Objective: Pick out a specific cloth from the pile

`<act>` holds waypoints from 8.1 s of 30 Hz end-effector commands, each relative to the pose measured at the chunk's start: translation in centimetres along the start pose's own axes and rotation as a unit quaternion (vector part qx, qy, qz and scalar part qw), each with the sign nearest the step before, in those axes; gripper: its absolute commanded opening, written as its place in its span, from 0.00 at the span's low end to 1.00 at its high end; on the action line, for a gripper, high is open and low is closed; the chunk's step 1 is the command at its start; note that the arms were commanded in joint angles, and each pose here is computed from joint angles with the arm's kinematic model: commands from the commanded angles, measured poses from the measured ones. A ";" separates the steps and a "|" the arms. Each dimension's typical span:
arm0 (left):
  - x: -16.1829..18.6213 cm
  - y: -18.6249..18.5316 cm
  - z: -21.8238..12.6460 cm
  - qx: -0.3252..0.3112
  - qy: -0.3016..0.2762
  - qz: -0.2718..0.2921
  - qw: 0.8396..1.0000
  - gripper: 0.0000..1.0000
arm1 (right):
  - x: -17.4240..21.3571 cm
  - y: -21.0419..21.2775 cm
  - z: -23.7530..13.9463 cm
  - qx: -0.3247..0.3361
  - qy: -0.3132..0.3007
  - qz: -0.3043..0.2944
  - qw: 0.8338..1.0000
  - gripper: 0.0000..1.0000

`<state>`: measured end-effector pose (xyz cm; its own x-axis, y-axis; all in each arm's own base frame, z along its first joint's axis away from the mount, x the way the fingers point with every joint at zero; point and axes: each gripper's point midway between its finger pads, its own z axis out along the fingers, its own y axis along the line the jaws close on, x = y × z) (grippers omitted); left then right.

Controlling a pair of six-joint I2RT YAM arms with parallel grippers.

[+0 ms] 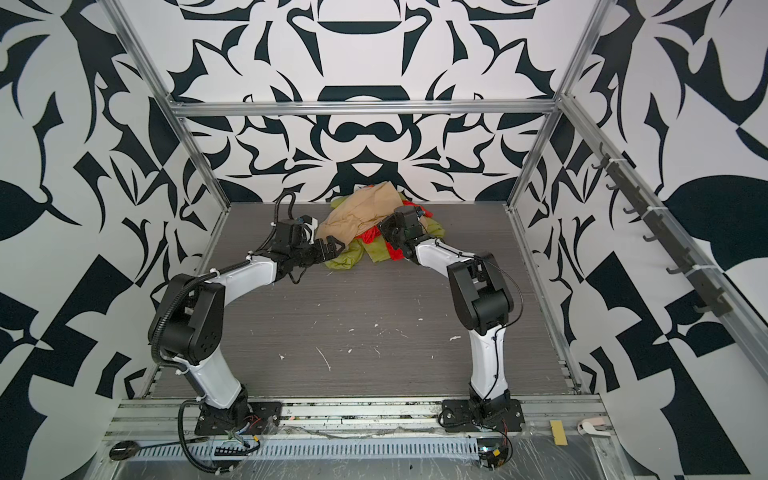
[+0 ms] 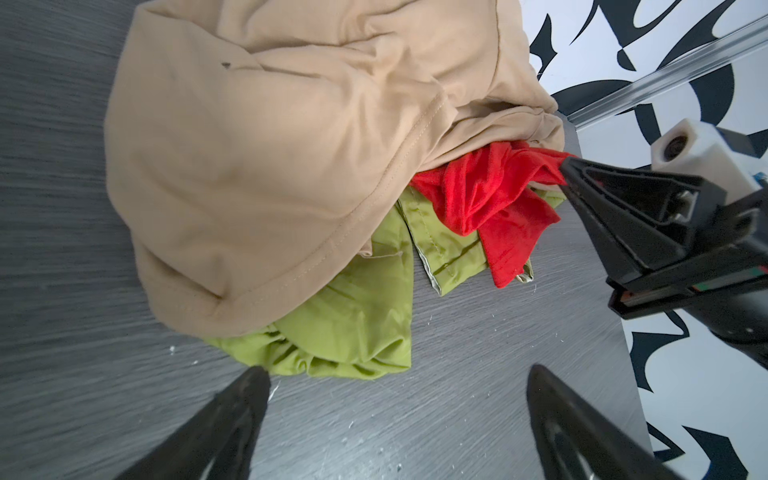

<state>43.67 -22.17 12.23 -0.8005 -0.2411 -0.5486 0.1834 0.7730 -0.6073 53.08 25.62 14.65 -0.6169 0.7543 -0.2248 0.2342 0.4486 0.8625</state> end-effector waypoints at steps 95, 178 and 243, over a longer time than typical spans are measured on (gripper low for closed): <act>-5.4 -1.3 -4.5 0.016 -0.095 0.036 0.995 0.99 | -4.9 30.6 -19.8 -0.260 -0.071 -0.281 0.921 0.00; -14.6 -19.2 -5.4 0.279 -0.172 0.219 0.919 0.00 | -3.1 27.4 -16.0 -0.214 0.053 -0.214 0.952 0.00; -26.6 -28.2 -16.0 0.392 -0.300 0.152 0.856 0.00 | -5.7 23.0 -23.2 -0.167 -0.076 -0.354 0.917 0.54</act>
<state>51.57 -28.78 50.25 -0.3100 -0.5098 -0.8025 0.8143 0.2933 -0.5009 45.21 21.08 42.78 -0.5231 0.3903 -0.7577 -0.3726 0.6948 0.6151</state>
